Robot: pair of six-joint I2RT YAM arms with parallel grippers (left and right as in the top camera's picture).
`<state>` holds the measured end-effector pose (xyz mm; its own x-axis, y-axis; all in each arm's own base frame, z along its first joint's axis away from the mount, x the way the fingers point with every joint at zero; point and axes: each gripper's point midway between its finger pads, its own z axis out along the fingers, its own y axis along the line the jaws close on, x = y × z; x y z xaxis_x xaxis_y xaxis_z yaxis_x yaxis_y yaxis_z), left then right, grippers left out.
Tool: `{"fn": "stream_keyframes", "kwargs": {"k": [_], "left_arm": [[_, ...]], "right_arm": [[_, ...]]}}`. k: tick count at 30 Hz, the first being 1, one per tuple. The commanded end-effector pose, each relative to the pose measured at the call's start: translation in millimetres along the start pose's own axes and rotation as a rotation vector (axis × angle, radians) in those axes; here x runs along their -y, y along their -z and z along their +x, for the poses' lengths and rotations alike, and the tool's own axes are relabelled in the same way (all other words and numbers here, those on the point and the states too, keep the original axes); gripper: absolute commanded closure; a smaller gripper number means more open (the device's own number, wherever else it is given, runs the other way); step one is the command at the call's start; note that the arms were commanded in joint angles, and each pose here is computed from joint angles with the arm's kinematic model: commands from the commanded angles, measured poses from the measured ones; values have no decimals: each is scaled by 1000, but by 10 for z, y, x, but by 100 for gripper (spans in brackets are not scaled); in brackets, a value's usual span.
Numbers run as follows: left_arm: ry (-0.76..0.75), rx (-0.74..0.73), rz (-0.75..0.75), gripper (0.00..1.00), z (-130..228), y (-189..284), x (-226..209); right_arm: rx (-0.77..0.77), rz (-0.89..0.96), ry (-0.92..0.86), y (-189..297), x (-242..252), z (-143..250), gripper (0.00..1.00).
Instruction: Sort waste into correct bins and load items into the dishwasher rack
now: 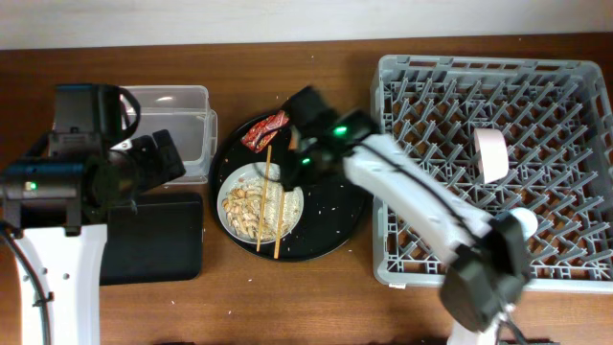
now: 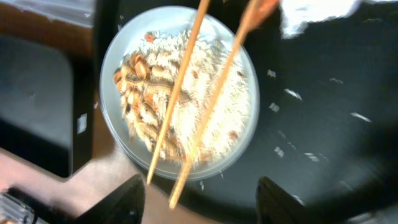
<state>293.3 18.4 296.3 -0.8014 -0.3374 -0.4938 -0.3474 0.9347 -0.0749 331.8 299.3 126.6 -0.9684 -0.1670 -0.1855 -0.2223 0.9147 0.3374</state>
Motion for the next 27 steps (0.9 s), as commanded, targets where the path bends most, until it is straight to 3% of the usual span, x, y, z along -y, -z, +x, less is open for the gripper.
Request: {"fn": "stream_keyframes", "kwargs": {"k": [1, 6, 9, 10, 11, 12, 14, 18, 21, 24, 27], "left_arm": [[20, -20, -27, 1, 41, -21, -101], [20, -21, -28, 1, 41, -24, -101], [20, -21, -28, 1, 41, -24, -101], [20, -21, -28, 1, 41, -24, -101], [20, -21, -28, 1, 41, -24, -101], [20, -21, -28, 1, 41, -24, -101], [20, -21, -28, 1, 42, -24, -101], [20, -21, -28, 1, 41, -24, -101], [20, -21, -28, 1, 41, -24, -101], [20, -21, -28, 1, 41, -24, -101], [20, -21, -28, 1, 41, -24, -101]], "right_arm": [[-88, 47, -103, -605, 82, 102, 54], [-136, 70, -94, -1037, 126, 184, 69], [-129, 66, -102, -1081, 92, 178, 69], [-134, 69, -112, -1096, 103, 188, 75], [-138, 71, -113, -1100, 111, 198, 89], [-143, 76, -115, -1082, 120, 210, 96], [-86, 126, -117, -794, 216, 109, 96], [128, 87, -60, 360, 387, -279, 96], [309, 179, -102, 1284, 1251, -532, 96], [266, 246, -106, 1308, 1819, -532, 96], [130, 267, -59, 958, 1989, -428, 96]]}}
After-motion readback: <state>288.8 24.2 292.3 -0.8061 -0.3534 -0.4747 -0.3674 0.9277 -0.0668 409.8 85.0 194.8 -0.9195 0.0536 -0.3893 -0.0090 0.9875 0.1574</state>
